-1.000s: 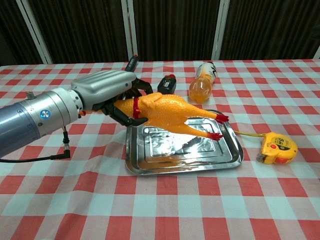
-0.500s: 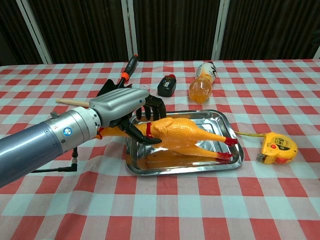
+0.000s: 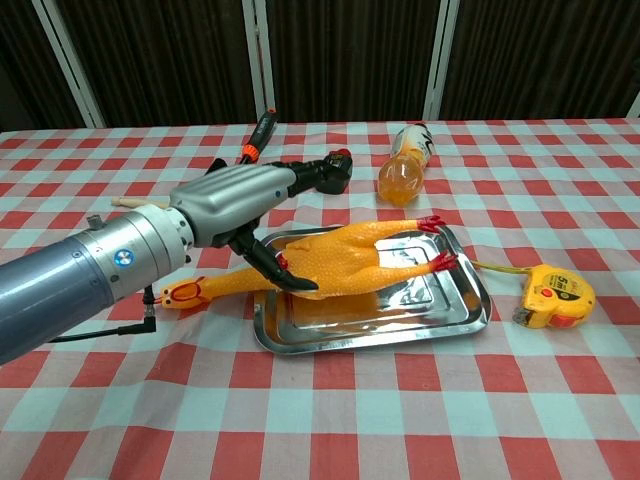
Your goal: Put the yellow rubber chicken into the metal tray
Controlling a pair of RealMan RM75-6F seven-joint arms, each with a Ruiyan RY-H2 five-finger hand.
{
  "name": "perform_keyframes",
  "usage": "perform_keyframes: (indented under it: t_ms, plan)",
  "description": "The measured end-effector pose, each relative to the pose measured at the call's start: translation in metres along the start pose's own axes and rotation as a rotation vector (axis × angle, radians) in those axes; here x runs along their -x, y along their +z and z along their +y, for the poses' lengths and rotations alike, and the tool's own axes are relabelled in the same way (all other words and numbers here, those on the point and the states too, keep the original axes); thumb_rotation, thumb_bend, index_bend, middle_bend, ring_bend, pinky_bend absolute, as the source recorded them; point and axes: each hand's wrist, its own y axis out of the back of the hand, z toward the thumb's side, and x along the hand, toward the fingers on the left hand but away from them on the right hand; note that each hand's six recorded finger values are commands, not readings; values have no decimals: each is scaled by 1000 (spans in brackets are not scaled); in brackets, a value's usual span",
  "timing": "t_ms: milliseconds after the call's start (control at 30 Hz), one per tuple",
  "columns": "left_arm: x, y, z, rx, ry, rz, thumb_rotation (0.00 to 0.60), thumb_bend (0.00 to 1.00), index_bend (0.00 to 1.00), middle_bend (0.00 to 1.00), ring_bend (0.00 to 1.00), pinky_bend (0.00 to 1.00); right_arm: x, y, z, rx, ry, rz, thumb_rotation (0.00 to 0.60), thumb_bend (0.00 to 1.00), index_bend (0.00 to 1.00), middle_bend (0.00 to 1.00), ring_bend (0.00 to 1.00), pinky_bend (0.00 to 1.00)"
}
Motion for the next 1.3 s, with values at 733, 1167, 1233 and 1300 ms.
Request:
perform_keyframes:
  t_ms: [733, 1167, 1233, 1300]
  plan:
    - [179, -94, 130, -49, 194, 282, 600, 32, 105, 105, 0, 28, -25, -35, 41, -305, -209, -56, 600, 256, 0, 7, 0, 93]
    - [287, -129, 112, -44, 241, 504, 600, 32, 115, 103, 0, 28, -71, -65, 28, -577, -258, -116, 600, 256, 0, 6, 0, 37]
    - [302, -132, 105, -48, 227, 539, 600, 32, 115, 103, 0, 28, -80, -70, 23, -588, -254, -135, 600, 256, 0, 7, 0, 36]
    - [313, -134, 99, -46, 212, 566, 600, 32, 116, 103, 0, 28, -86, -72, 19, -583, -256, -147, 600, 256, 0, 7, 0, 36]
